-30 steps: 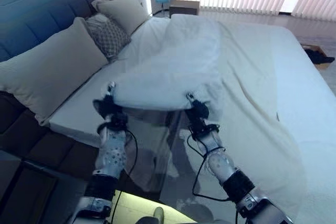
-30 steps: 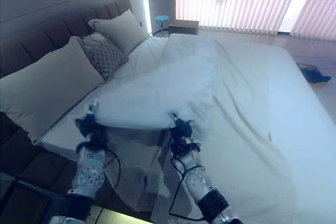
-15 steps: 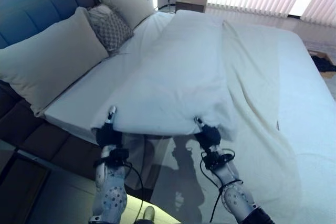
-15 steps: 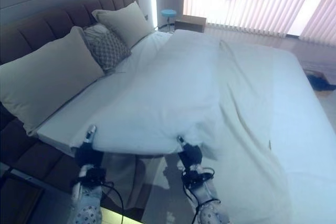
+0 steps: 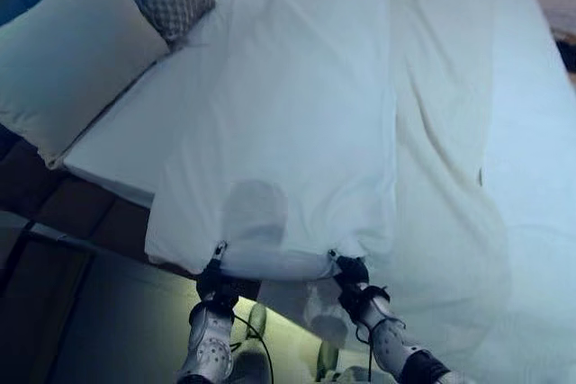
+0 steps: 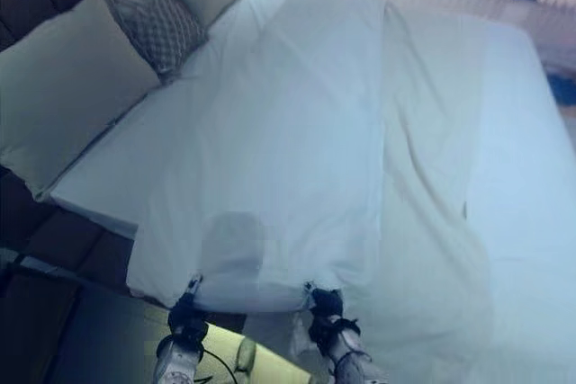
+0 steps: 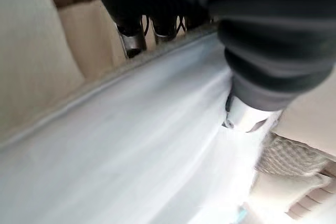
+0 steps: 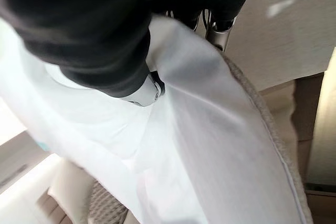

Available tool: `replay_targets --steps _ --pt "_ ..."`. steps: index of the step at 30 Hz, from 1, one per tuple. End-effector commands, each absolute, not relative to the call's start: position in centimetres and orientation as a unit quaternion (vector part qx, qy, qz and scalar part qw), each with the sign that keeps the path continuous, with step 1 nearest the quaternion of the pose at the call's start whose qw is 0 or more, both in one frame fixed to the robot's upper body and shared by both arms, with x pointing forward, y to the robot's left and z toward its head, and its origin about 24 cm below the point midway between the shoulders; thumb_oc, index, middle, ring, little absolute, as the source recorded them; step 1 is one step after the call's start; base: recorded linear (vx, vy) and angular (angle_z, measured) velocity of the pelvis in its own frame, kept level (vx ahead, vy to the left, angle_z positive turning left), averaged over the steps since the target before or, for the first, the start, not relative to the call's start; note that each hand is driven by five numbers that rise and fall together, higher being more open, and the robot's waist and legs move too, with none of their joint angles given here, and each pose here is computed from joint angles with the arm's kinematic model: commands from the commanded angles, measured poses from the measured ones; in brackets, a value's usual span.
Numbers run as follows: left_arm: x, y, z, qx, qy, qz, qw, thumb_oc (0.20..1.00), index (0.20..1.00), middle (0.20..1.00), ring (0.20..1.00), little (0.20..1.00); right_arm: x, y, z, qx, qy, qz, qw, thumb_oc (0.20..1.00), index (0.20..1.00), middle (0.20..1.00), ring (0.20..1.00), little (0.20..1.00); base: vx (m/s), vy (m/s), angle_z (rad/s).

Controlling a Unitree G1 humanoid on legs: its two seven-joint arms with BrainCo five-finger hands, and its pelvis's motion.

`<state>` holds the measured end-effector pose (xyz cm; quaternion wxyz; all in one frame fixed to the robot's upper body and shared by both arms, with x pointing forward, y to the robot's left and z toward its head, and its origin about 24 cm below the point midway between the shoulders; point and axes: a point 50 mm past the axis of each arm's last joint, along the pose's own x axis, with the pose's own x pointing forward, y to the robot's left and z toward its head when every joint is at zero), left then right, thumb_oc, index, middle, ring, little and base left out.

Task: Make the bed

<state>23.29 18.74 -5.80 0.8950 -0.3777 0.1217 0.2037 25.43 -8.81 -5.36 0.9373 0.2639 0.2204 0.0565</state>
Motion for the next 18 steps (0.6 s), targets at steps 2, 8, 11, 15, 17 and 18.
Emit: replay_targets --steps 2,8,11,15,17,18 --pt "24.7 24.0 -2.8 -0.290 0.032 0.264 0.919 0.200 0.200 0.200 0.200 0.200 26.7 -9.6 -4.1 0.239 0.180 0.047 0.953 0.200 0.200 0.200 0.200 0.200 -0.02 0.056 -0.07" --pt "28.0 24.1 0.0 -0.243 -0.004 0.256 0.936 0.200 0.200 0.200 0.200 0.200 29.1 -7.9 -1.8 0.247 0.147 0.056 0.956 0.200 0.200 0.200 0.200 0.200 -0.01 0.049 -0.09" --pt "29.0 24.3 1.3 -0.218 -0.022 0.254 0.942 0.200 0.200 0.200 0.200 0.200 29.7 -7.4 -1.2 0.243 0.142 0.069 0.957 0.200 0.200 0.200 0.200 0.200 0.01 0.044 -0.03" --pt "29.6 24.6 2.5 -0.203 -0.041 0.258 0.944 0.200 0.200 0.200 0.200 0.200 30.2 -6.9 -0.7 0.240 0.138 0.075 0.958 0.200 0.200 0.200 0.200 0.200 0.01 0.054 0.00" --pt "30.0 24.9 3.3 -0.202 -0.057 0.271 0.939 0.200 0.200 0.200 0.200 0.200 30.7 -6.7 -0.3 0.243 0.133 0.072 0.958 0.200 0.200 0.200 0.200 0.200 0.02 0.067 -0.01" --pt "30.1 25.1 3.6 -0.203 -0.062 0.279 0.937 0.200 0.200 0.200 0.200 0.200 30.8 -6.5 -0.2 0.248 0.133 0.068 0.957 0.200 0.200 0.200 0.200 0.200 0.01 0.037 0.00"
